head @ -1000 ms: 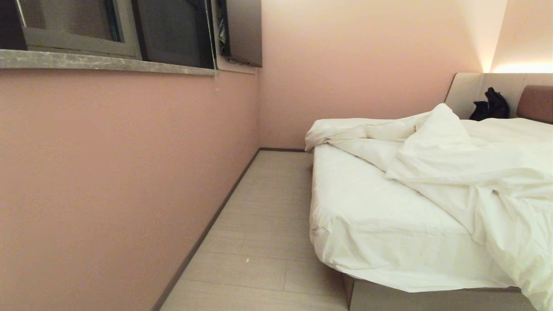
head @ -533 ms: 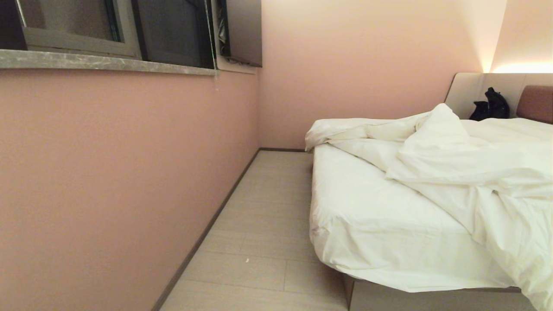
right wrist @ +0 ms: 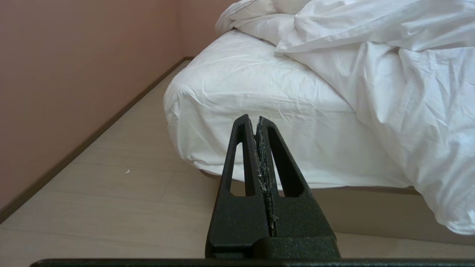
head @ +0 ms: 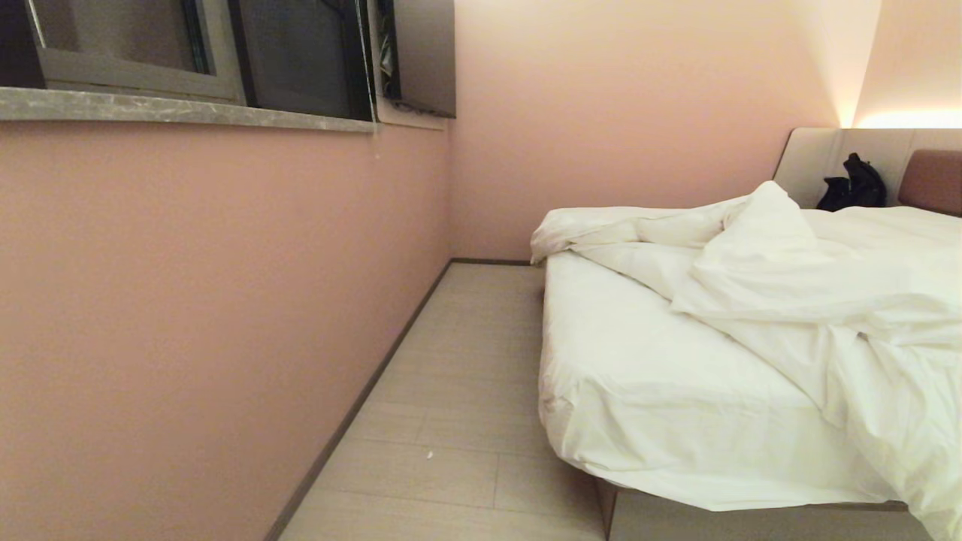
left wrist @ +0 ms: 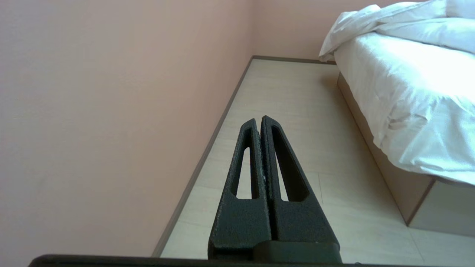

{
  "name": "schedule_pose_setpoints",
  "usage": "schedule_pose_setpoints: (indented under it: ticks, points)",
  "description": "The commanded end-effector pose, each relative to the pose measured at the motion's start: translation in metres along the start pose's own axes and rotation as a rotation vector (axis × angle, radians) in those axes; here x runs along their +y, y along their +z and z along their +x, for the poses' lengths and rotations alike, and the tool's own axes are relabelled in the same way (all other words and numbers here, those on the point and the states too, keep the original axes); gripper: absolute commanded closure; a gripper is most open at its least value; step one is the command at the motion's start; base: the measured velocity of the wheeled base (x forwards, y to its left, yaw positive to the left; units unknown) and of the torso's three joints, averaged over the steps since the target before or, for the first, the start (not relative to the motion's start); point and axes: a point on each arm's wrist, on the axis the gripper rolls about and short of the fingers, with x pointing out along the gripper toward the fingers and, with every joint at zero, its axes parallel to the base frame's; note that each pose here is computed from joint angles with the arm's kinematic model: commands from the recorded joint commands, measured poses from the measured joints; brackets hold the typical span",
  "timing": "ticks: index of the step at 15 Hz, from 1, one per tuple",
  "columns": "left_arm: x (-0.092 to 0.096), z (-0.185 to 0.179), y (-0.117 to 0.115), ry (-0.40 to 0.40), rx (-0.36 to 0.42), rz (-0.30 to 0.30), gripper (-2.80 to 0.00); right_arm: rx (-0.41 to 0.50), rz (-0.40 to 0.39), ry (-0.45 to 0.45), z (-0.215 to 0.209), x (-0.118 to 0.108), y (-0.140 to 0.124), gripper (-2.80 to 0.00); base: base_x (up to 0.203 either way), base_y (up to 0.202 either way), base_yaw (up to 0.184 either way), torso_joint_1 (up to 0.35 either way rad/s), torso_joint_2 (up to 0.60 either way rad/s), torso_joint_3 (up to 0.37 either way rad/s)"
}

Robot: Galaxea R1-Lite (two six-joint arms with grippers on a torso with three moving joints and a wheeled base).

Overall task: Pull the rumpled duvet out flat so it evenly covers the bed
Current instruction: Hold the folded corner of the quilt

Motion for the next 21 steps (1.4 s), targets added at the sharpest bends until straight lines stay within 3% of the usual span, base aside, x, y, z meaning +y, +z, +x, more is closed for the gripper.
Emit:
schedule_pose_setpoints:
  ticks: [1,16,21]
  points:
    - [0.0,0.0,0.0,0.001,0.0,-0.001,0.0,0.0,-0.001,-0.001,0.0,0.0,-0.0001,0.0,0.151,0.0,-0.002,0.001,-0.01,-0.001]
    - [0.0,0.0,0.0,-0.001,0.0,0.002,0.0,0.0,-0.001,-0.001,0.0,0.0,-0.0001,0.0,0.194,0.0,0.0,0.003,0.0,0.001]
    - [0.0,0.0,0.0,0.001,0.0,-0.003,0.0,0.0,-0.001,0.001,0.0,0.0,-0.0001,0.0,0.019,0.0,0.001,0.002,0.0,0.001]
